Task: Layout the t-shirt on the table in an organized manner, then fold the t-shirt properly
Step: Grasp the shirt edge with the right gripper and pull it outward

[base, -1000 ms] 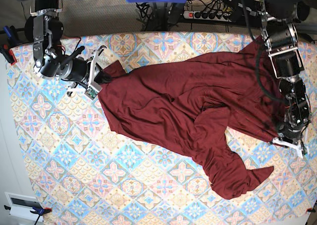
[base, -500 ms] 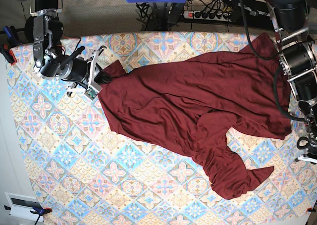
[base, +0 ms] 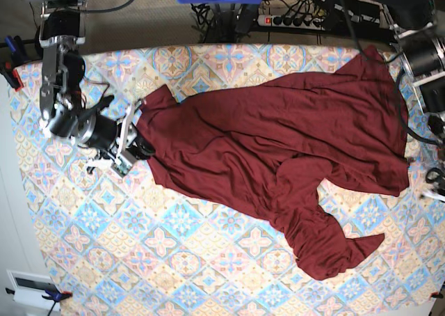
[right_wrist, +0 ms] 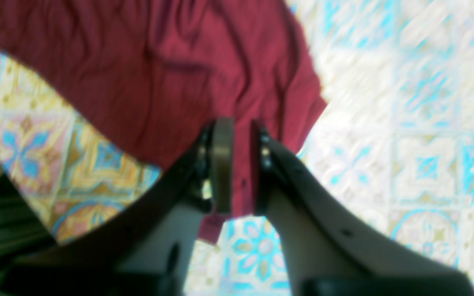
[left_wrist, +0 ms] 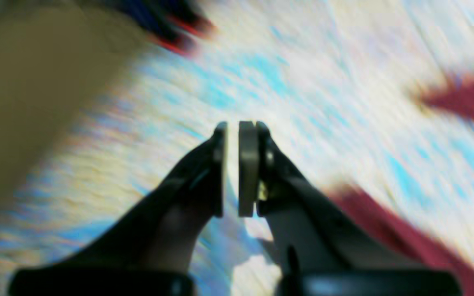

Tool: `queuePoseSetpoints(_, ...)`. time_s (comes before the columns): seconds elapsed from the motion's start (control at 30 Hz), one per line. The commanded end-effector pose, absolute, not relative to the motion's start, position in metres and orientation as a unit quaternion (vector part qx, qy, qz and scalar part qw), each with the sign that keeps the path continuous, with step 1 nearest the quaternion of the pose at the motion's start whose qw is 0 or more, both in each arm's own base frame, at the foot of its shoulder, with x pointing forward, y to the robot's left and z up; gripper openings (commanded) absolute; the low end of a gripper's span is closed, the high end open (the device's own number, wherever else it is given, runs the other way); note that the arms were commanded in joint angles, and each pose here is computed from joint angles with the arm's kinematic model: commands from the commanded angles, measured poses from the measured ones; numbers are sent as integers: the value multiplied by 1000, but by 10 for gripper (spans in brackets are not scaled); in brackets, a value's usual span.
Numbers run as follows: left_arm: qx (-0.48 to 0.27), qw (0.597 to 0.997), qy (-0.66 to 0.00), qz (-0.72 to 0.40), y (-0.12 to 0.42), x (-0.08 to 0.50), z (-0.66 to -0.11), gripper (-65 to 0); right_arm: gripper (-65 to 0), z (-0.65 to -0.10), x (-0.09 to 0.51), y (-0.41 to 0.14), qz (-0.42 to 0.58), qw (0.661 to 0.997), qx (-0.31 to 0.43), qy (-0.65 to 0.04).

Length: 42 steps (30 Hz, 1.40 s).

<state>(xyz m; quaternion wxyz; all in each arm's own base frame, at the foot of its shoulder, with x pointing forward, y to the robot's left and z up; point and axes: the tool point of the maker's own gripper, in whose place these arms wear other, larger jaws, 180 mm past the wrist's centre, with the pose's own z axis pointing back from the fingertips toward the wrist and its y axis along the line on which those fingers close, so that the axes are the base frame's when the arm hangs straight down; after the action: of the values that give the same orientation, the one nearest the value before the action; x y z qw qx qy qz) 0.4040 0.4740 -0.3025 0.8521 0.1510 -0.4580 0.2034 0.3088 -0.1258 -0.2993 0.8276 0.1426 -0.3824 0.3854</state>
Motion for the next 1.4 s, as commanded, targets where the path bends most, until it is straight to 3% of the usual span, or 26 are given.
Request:
queuePoseSetpoints(0.0, 156, 826, -507, 193, 477, 415, -263, -616, -535, -282, 327, -127, 391, 815, 136, -405)
queuePoseSetpoints(0.2, 72, 856, -482, 173, 407, 410, -291, -610, -489, -274, 375, -103, 416, 798, 155, -406)
queuePoseSetpoints(0.47, 24, 871, -466, 154, 345, 385, -323, -487, -433, -309, 420, -83, 474, 798, 94, -361)
queuePoseSetpoints(0.6, 12, 875, -461, 149, 329, 375, -333, -450, -414, -344, 422, -71, 455, 817, 120, -335)
queuePoseSetpoints(1.0, -3, 882, -445, 153, 313, 362, -352, -448, -414, -366, 441, -88, 384, 838, 163, -352)
queuePoseSetpoints(1.37, -11, 883, -444, 155, 307, 363, -355, -448, -412, -357, 452, -122, 341, 850, 152, -372)
